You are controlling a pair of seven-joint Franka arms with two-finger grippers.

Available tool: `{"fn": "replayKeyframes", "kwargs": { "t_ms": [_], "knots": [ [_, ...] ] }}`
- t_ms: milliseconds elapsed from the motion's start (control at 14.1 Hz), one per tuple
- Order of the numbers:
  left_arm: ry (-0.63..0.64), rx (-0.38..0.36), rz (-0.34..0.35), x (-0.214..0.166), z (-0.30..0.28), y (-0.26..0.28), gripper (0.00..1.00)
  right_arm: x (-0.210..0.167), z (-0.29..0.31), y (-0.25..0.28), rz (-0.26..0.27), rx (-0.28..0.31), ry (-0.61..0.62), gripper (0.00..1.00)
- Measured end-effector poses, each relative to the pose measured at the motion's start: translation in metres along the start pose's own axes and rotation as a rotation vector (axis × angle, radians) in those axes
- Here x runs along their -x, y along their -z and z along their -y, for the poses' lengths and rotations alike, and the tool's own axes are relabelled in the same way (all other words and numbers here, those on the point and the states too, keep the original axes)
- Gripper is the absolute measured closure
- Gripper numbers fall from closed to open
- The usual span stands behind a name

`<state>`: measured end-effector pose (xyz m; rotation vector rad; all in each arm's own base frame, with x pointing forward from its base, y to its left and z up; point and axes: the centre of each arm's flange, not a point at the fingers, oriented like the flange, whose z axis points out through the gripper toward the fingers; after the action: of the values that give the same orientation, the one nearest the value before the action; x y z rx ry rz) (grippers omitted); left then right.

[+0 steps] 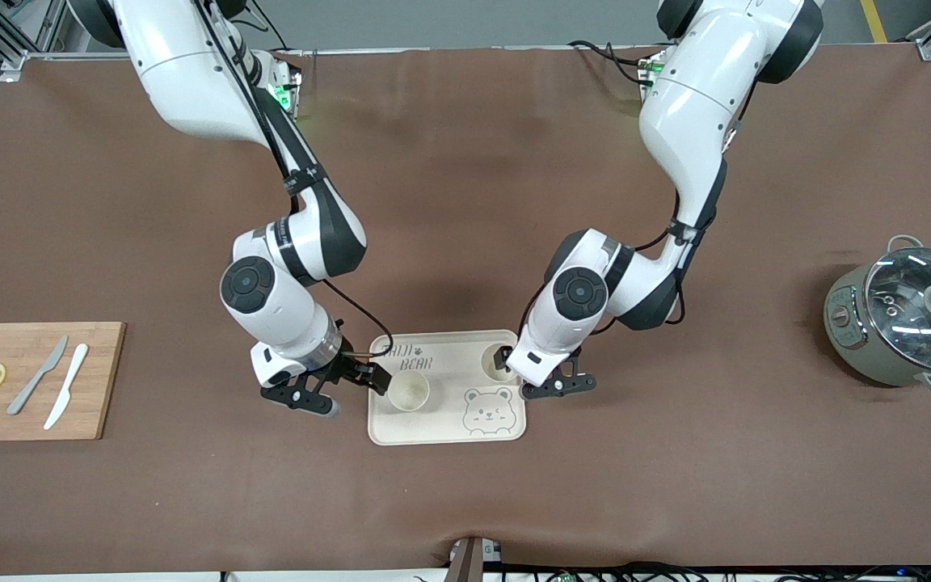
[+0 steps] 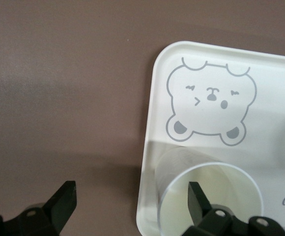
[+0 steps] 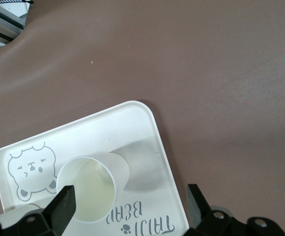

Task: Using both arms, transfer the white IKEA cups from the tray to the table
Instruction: 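Close the right gripper on one cup while the left gripper grasps the other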

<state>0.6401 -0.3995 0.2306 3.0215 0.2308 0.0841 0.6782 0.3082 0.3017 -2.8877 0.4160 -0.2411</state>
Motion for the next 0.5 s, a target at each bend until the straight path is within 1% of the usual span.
{"fn": "replayKeyframes", "kwargs": {
  "t_ms": [142,284,426,497],
  "knots": [
    [-0.007,0.0,0.001,0.004,-0.005,0.0,0.19,0.0,0.002,-0.004,0.0,0.0,0.002,0.0],
    [-0.012,0.001,0.002,0.007,-0.008,-0.001,0.41,0.0,0.003,-0.012,-0.004,-0.001,0.005,0.0],
    [-0.014,0.001,0.002,0.008,-0.009,-0.001,0.6,0.002,0.003,-0.025,-0.011,-0.001,0.007,0.0],
    [-0.014,0.001,0.002,0.008,-0.009,-0.001,0.71,0.005,0.004,-0.032,-0.011,0.0,0.01,0.0]
  ]
}}
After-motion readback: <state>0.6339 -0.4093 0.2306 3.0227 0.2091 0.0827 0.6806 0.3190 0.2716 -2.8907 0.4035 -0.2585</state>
